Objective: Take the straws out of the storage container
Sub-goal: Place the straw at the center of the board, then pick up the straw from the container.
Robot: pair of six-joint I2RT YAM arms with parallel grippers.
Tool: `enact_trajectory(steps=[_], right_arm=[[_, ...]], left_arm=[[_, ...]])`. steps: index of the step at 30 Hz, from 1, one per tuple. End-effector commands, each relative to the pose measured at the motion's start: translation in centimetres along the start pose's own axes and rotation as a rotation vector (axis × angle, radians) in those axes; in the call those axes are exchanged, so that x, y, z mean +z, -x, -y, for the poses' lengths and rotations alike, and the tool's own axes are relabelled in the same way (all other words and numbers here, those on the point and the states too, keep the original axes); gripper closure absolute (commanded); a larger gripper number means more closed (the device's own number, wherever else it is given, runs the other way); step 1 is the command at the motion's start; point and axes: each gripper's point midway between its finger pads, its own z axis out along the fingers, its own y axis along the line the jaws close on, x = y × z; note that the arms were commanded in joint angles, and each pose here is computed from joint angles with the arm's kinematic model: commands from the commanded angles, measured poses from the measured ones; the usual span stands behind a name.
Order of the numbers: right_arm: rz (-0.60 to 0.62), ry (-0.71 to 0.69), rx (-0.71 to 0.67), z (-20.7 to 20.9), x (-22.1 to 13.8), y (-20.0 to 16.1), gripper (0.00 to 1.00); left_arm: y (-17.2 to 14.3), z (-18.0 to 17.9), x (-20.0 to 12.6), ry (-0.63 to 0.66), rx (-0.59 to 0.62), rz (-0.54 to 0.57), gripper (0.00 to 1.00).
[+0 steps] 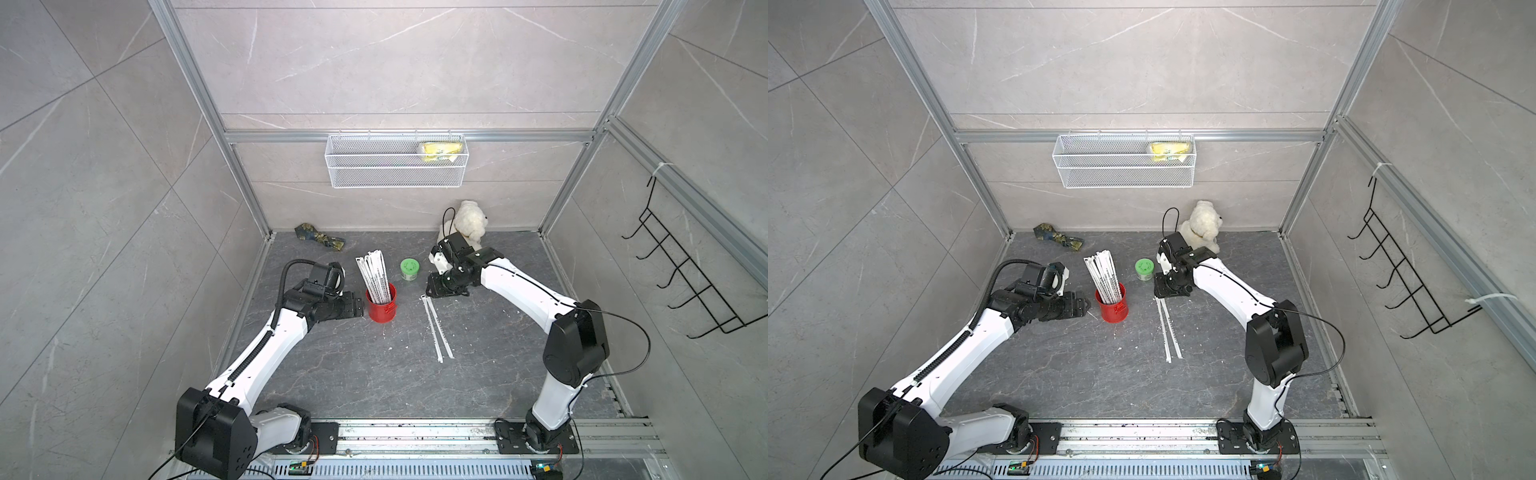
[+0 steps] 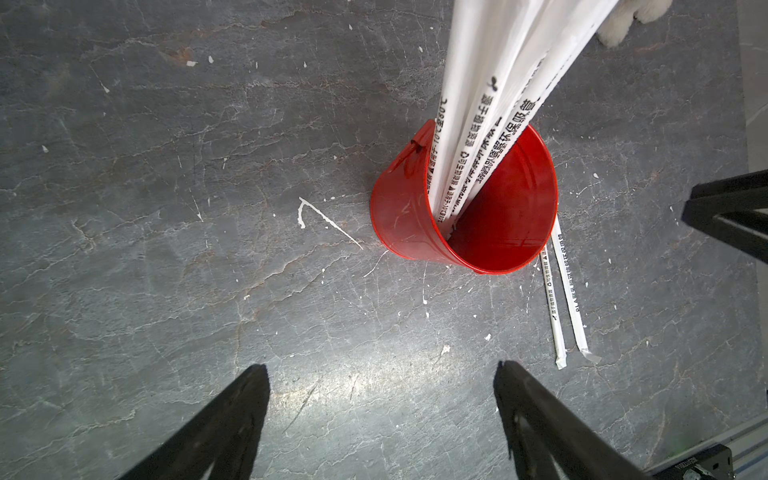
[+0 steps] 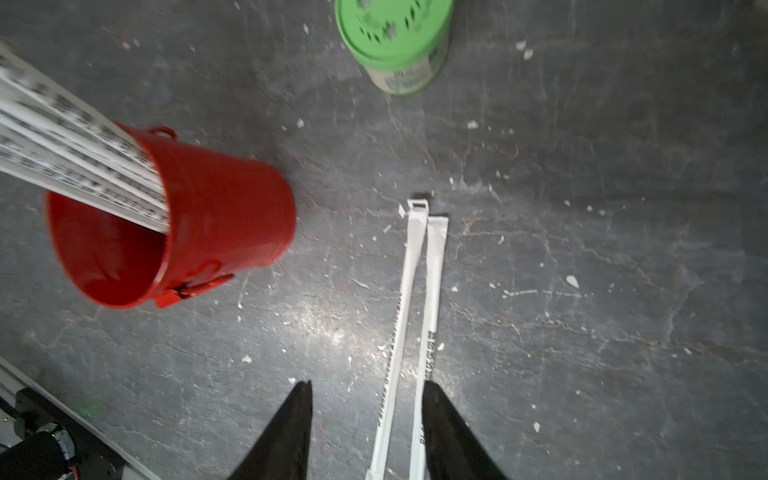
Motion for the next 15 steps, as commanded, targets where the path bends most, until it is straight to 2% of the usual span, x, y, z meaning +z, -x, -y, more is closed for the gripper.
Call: enact_trajectory(steps=[1, 9, 15], right_arm=[[0.082, 0.037, -0.036, -2.2, -0.7, 1.4, 0.52], [0.141, 0.093, -0.144, -7.1, 0.1, 3.4, 0.53], [0.151, 0.110, -0.196, -9.2, 1.0, 4.4, 0.54]], left_arm=[[0.9, 0.8, -1.0, -0.020, 0.036, 0.028, 0.11], [1.0, 0.9, -1.1, -0.021, 0.038, 0.030, 0.10], [1.0, 0.8, -1.0, -0.018, 0.037, 0.030, 0.10]])
